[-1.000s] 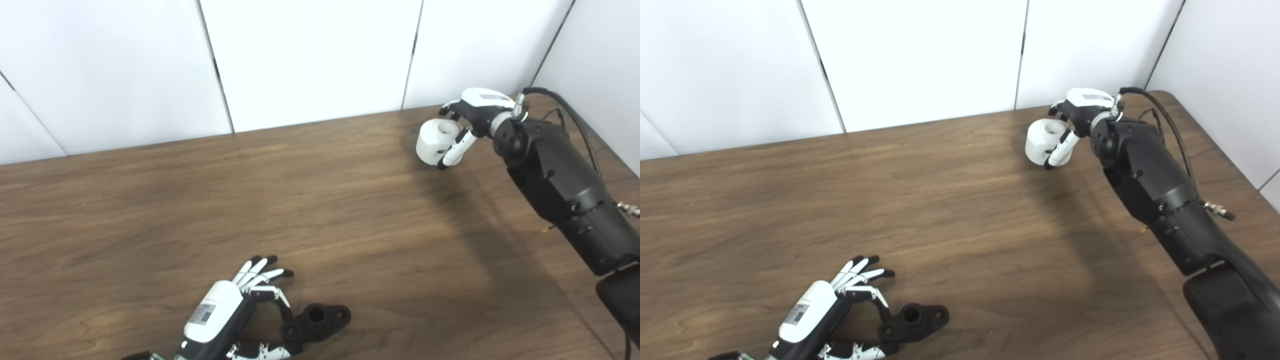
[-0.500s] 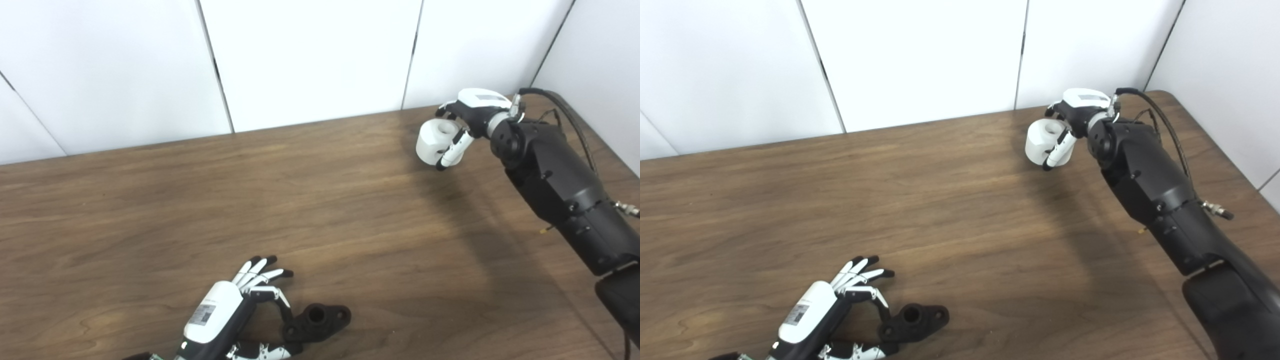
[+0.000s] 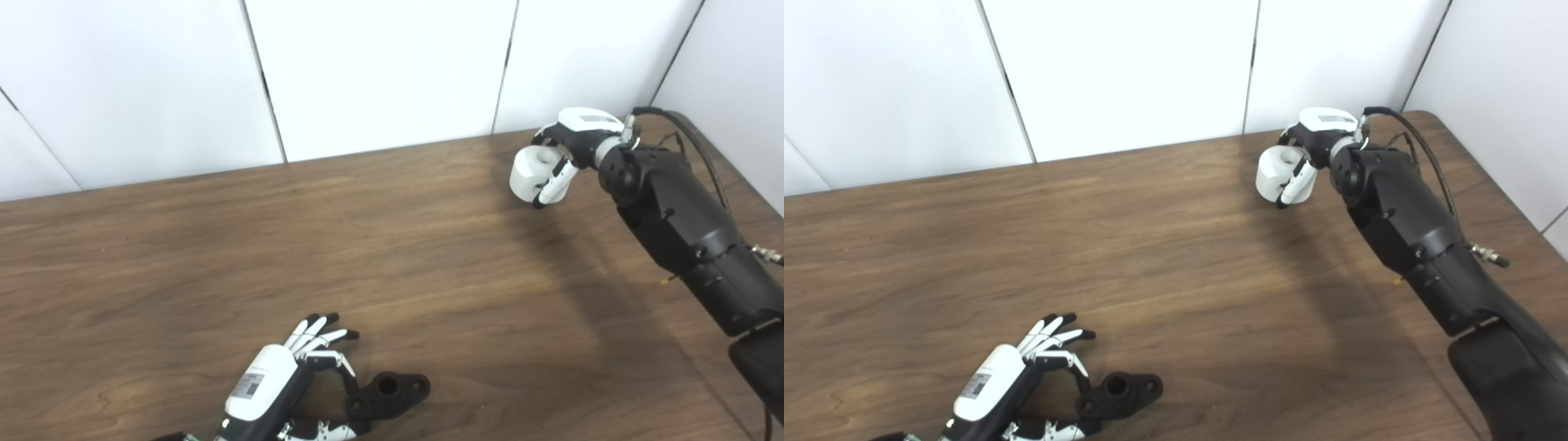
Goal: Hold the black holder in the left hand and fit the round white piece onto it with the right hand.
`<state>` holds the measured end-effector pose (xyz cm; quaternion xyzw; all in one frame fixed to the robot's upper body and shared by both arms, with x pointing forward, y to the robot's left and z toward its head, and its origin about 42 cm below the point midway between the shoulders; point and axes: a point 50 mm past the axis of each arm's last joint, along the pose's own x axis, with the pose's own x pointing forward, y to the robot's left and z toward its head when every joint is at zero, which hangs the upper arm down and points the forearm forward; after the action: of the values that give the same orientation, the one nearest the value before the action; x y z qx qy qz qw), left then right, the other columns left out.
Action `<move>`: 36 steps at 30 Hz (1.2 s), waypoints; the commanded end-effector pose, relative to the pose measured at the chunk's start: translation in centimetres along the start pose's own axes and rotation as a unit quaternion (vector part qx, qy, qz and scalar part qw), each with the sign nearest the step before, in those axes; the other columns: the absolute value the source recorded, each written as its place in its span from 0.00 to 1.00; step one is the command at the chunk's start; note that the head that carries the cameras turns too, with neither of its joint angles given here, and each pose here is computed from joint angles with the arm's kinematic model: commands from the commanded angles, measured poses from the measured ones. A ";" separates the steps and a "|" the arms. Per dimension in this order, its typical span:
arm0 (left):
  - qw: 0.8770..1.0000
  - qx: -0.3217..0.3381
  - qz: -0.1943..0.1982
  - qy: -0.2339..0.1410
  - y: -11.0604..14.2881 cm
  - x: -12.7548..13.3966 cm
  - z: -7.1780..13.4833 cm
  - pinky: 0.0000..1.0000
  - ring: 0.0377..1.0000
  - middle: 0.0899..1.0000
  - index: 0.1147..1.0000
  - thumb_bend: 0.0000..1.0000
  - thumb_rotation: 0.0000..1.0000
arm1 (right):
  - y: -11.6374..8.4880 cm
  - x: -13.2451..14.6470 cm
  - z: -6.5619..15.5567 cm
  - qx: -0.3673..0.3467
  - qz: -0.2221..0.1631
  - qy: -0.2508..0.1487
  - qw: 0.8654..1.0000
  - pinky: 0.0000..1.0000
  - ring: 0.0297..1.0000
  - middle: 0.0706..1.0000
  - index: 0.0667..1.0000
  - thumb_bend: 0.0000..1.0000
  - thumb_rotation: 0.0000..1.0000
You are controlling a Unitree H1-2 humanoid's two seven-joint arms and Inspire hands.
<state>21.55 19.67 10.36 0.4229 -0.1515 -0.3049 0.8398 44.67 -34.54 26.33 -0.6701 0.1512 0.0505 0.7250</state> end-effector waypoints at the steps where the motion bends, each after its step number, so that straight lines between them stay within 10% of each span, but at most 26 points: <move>1: 0.993 0.008 -0.108 0.055 -3.8 -2.2 -0.8 1.00 0.97 0.84 0.42 0.52 0.06 | -4.2 -0.4 0.2 -0.015 -0.055 -0.010 0.998 1.00 0.92 0.76 0.79 0.91 0.26; 36: 0.993 0.010 -0.107 0.056 -3.7 -1.9 -0.2 1.00 0.97 0.84 0.42 0.52 0.06 | -5.1 0.0 0.4 -0.037 -0.045 -0.017 0.998 0.99 0.79 0.56 0.64 0.85 0.18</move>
<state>21.34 19.37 10.60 0.4272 -0.1455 -0.2989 0.8408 45.38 -34.24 27.44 -0.6796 0.1452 0.0650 0.7161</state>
